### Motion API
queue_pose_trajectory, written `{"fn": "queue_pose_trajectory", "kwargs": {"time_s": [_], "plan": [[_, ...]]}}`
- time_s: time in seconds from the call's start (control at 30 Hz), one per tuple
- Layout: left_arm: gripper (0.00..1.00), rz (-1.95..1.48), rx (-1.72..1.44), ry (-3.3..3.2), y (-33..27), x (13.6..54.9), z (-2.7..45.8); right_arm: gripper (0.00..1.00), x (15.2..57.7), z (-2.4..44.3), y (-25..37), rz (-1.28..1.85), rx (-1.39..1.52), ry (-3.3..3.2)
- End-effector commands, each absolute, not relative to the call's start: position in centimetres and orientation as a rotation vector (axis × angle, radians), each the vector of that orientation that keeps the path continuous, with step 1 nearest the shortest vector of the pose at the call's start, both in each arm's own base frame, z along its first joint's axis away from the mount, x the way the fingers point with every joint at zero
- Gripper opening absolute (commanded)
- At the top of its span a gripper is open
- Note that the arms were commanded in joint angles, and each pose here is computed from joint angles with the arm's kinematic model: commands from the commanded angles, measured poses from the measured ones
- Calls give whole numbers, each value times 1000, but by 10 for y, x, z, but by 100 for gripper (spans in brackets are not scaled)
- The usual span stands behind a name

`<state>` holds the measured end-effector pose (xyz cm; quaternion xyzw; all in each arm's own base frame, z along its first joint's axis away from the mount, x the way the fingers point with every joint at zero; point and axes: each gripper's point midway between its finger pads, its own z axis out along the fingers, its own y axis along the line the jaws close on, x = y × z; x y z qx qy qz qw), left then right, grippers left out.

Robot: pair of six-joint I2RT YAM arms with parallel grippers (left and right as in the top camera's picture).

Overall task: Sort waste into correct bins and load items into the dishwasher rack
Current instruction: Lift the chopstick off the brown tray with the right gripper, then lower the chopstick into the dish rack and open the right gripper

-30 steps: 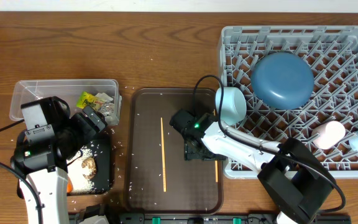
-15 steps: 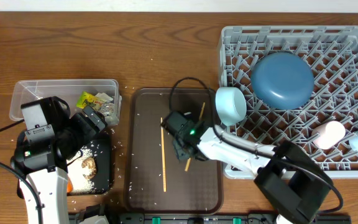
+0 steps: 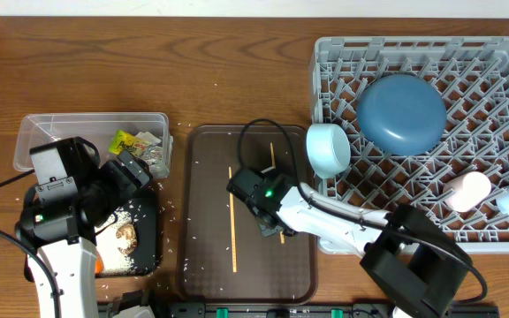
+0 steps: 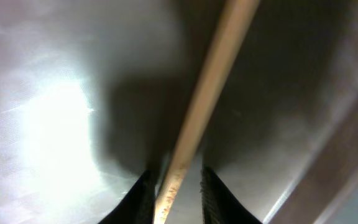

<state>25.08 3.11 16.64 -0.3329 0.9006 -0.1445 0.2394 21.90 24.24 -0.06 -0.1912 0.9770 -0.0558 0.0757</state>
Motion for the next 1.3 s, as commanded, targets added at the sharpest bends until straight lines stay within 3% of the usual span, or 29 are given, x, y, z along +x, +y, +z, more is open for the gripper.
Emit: {"fn": "queue_pose_trajectory", "kwargs": {"time_s": [0.0,0.1,0.2,0.27,0.47,0.57,0.73,1.1,1.27], "plan": [[98,-370,-885,2442,36,254,176,38,224,-16,220,-281,-475,2950],[98,-370,-885,2442,36,253,176,48,235,-16,227,-239,-472,2907],[98,-370,-885,2442,36,253,176,48,244,-15,236,-193,-454,2869],[98,-370,-885,2442,36,254,176,43,249,-14,240,-173,-445,2848],[98,-370,-885,2442,36,254,176,14,250,-14,243,-156,-442,2844],[98,-370,-885,2442,36,254,176,4,247,-14,239,-175,-450,2857],[98,-370,-885,2442,36,254,176,1,247,-2,235,-219,-458,2861],[98,-370,-885,2442,36,253,176,1,258,121,266,95,-562,2659],[98,-370,-885,2442,36,253,176,1,259,176,255,215,-458,2554]]}}
